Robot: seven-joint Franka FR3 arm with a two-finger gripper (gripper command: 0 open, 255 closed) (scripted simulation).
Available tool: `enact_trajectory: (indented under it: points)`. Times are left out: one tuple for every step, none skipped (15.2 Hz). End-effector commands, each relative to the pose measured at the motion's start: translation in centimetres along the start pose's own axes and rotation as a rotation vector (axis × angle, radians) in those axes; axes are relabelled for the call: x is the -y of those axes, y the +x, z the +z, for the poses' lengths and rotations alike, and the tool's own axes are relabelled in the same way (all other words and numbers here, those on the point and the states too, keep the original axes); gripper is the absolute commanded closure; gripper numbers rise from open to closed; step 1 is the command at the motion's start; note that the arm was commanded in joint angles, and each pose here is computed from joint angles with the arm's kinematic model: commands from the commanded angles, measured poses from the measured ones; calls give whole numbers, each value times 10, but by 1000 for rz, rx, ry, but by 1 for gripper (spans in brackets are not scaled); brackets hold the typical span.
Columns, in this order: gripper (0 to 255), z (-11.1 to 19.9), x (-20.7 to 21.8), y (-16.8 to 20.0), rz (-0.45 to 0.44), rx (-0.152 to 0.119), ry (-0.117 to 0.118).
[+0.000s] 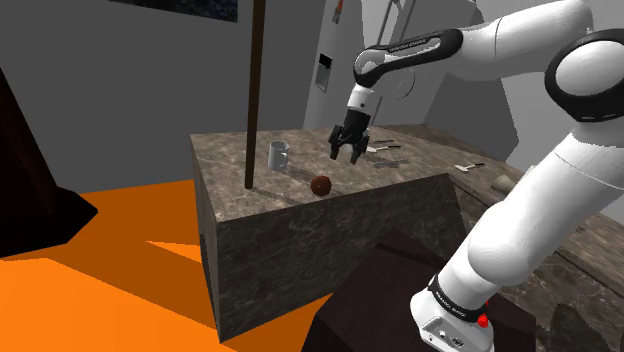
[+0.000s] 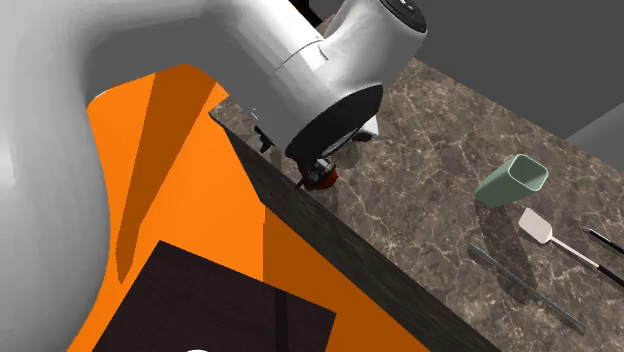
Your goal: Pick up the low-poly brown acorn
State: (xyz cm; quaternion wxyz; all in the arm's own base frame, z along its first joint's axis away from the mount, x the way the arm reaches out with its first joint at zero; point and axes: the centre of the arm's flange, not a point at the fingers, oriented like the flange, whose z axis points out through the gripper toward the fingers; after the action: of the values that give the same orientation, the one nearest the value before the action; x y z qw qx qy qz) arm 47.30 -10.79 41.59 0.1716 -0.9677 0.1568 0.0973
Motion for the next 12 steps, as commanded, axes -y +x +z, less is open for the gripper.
enact_trajectory:
  points:
    - [0,16,-14,25,51,9,32]
    - [0,23,-21,37,76,14,48]
    - [0,29,-28,47,100,18,64]
    - [0,36,-35,58,125,23,80]
    - [0,44,-43,69,149,27,96]
    - [0,51,-50,79,174,32,112]
    - [0,58,-58,89,199,37,127]
    - [0,66,-66,99,223,41,143]
    - [0,71,-71,105,240,44,154]
    - [0,76,-73,106,240,44,154]
    - [0,81,-75,107,240,44,154]
    - [0,86,-76,109,240,44,154]
